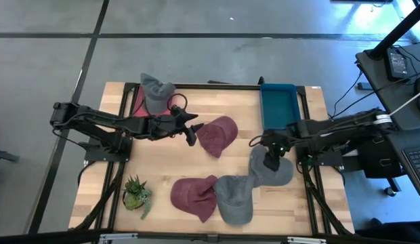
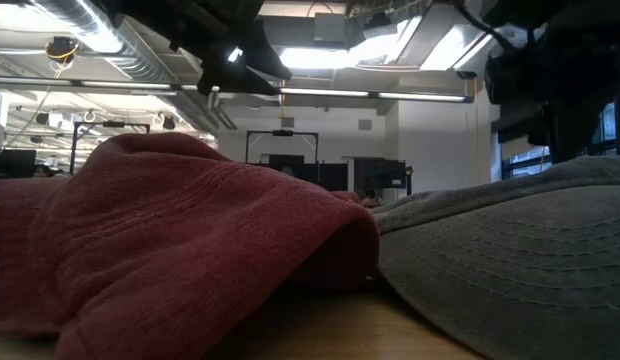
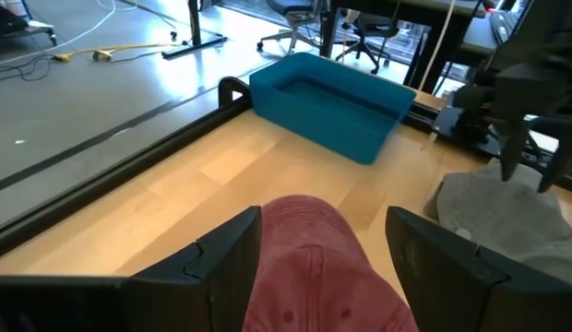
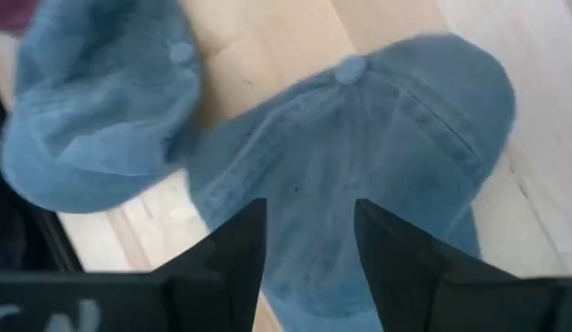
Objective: Pick & Place hat
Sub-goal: Put the top gray cap into the pink bin
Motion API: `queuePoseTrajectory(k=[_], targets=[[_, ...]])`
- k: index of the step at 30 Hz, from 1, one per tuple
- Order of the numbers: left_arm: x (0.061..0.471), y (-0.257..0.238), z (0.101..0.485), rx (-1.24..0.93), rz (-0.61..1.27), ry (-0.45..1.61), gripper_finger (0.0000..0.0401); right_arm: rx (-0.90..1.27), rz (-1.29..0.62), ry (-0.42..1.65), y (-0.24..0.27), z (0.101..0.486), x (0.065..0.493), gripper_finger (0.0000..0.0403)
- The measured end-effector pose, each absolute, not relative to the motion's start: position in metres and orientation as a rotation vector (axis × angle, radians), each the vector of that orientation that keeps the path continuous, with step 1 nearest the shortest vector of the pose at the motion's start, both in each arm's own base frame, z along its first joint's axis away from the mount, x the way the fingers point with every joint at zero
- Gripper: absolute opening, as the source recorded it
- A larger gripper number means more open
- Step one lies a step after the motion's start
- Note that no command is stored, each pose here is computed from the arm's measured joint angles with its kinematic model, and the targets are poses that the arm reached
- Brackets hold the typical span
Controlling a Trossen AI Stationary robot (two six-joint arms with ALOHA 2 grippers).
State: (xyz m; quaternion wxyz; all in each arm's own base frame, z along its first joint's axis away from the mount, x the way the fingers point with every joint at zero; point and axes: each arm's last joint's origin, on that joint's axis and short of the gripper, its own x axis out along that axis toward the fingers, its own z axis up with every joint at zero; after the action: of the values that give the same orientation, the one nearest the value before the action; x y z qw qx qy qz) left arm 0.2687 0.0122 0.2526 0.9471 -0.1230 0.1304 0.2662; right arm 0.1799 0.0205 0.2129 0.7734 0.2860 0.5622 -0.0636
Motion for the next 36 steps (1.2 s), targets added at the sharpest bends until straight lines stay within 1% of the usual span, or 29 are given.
queuePoseTrajectory(k=[2,6,10,12,16,19,23,27,30,33,36], targets=[[0.269,0.012,0.253,-0.251,0.542,0.265,0.0227,0.609,-0.146,1.231,0.019,0.211,0.181,0.019],[0.269,0.012,0.253,-0.251,0.542,0.265,0.0227,0.569,-0.201,1.223,0.015,0.208,0.183,0.0244],[0.269,0.012,0.253,-0.251,0.541,0.266,0.0228,0.528,-0.153,1.252,0.015,0.21,0.182,0.028],[0.269,0.012,0.253,-0.251,0.541,0.266,0.0226,0.5,-0.158,1.261,0.015,0.215,0.181,0.0289],[0.269,0.012,0.253,-0.251,0.541,0.266,0.0224,0.428,-0.297,1.253,0.01,0.216,0.182,0.0292],[0.269,0.012,0.252,-0.25,0.541,0.267,0.0224,0.421,-0.303,1.272,0.012,0.21,0.187,0.0293],[0.269,0.012,0.252,-0.25,0.542,0.267,0.0224,0.423,-0.332,1.345,0.017,0.197,0.194,0.0293],[0.269,0.012,0.252,-0.243,0.541,0.271,0.0224,0.426,-0.382,1.413,0.02,0.182,0.202,0.0286],[0.269,0.012,0.252,-0.24,0.54,0.272,0.0224,0.4,-0.442,1.436,0.019,0.173,0.206,0.0267],[0.269,0.012,0.252,-0.241,0.54,0.271,0.0225,0.388,-0.438,1.446,0.019,0.17,0.207,0.0222],[0.269,0.012,0.252,-0.254,0.541,0.266,0.0227,0.379,-0.425,1.44,0.019,0.171,0.208,0.0155]])
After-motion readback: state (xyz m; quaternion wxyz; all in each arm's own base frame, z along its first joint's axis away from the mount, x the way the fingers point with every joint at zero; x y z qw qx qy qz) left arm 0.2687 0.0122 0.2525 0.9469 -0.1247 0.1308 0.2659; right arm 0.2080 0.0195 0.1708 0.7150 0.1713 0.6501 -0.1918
